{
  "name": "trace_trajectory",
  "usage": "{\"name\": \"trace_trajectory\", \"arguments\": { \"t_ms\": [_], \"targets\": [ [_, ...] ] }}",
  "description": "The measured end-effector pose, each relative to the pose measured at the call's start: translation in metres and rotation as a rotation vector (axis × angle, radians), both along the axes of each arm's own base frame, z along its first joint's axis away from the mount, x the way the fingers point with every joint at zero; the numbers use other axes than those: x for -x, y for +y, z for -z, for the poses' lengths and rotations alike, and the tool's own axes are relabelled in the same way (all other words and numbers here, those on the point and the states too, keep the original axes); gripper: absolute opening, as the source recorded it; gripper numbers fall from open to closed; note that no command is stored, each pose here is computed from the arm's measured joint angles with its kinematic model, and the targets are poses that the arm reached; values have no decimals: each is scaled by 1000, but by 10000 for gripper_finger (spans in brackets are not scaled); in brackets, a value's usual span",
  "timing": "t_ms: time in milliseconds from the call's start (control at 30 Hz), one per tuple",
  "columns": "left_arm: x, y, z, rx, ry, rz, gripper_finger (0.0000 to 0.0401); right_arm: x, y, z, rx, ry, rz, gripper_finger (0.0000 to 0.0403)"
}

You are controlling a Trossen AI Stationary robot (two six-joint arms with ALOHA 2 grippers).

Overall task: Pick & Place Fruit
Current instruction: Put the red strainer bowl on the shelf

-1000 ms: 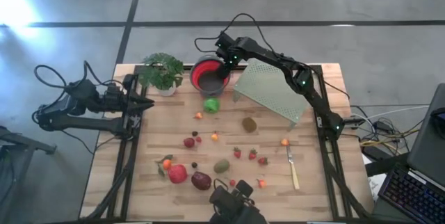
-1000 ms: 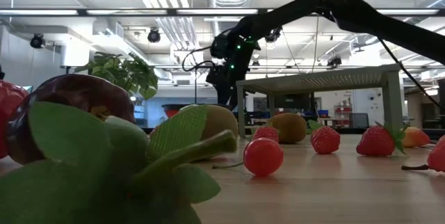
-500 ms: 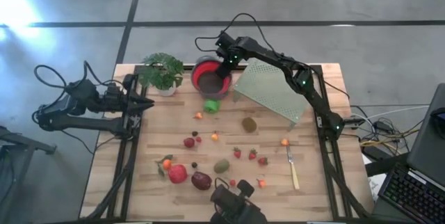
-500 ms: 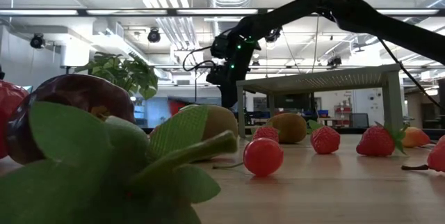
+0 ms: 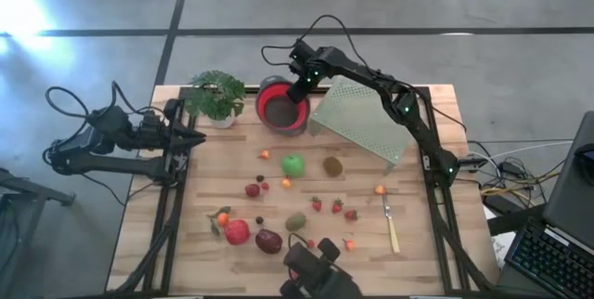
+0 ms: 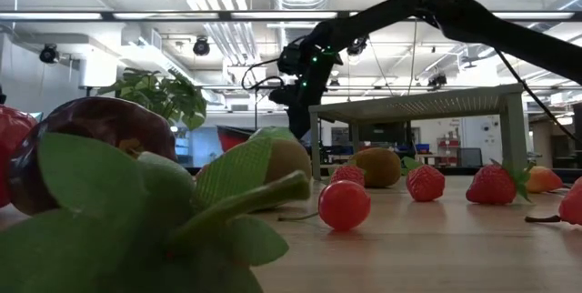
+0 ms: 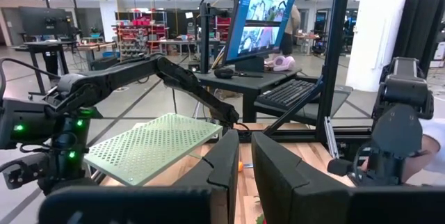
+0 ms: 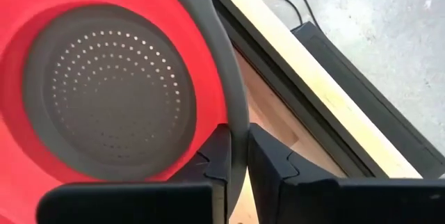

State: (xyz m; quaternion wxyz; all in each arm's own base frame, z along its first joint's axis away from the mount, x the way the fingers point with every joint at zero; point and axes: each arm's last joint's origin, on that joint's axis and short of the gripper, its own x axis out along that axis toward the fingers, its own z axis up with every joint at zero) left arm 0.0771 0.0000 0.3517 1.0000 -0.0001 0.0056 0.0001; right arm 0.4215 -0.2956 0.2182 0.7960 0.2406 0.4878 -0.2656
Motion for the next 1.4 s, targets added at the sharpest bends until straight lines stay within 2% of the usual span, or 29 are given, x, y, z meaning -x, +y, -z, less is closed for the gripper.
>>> {"name": "trace_trajectory", "arguments": {
  "t_ms": [233,433,833,1400],
  "targets": [
    [0,0,0,0,0,0,46,5,4,-32,41,-75,-5,13],
    [0,0,0,0,0,0,46,7,6,-41,38,-99,-14,11],
    [0,0,0,0,0,0,46,10,3,-32,-12,-79,-13,10],
    [0,0,0,0,0,0,46,11,2,-30,-20,-75,-12,12]
  ]
}}
